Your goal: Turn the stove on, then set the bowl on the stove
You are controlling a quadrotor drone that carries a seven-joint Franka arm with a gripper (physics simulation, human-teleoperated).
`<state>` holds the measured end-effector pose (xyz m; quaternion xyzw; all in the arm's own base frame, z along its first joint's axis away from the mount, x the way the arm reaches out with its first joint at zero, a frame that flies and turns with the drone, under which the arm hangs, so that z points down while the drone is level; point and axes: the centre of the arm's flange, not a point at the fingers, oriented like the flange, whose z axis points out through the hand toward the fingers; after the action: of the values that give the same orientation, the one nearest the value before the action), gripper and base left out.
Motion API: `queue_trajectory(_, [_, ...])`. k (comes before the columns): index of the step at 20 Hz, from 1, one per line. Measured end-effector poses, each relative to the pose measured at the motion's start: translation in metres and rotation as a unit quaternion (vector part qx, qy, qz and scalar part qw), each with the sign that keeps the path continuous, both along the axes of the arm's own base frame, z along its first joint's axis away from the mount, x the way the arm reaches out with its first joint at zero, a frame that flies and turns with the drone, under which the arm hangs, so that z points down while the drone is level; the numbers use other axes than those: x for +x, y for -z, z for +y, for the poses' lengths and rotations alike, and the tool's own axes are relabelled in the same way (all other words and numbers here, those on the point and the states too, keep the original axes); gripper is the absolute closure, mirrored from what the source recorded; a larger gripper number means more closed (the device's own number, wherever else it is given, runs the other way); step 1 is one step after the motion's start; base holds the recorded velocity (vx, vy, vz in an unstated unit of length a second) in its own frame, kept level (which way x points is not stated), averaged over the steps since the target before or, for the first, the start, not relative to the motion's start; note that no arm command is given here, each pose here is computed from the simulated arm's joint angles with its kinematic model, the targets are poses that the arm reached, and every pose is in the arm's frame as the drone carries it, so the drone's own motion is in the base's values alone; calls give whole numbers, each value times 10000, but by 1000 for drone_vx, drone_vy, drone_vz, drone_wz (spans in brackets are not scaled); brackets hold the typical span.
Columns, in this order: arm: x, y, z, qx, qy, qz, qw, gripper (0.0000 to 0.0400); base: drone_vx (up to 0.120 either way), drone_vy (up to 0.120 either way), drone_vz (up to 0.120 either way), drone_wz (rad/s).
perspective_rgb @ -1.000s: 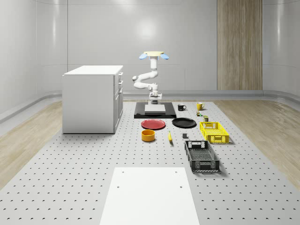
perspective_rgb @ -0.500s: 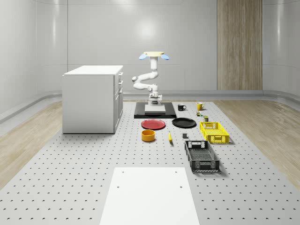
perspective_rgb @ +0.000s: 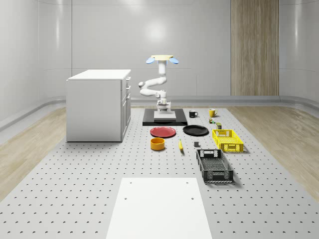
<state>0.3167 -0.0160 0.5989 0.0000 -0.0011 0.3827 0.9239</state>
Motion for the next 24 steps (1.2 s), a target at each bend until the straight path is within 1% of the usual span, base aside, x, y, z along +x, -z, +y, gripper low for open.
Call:
queue_trajectory(3, [0,0,0,0,0,0,10000,0,120,-53,0,0])
queue_trajectory(20, [0,0,0,0,0,0,10000,0,120,0,0,0])
queue_trajectory(22, [0,0,0,0,0,0,10000,0,120,-100,0,0])
queue_trajectory(24, [0,0,0,0,0,0,10000,0,120,0,0,0])
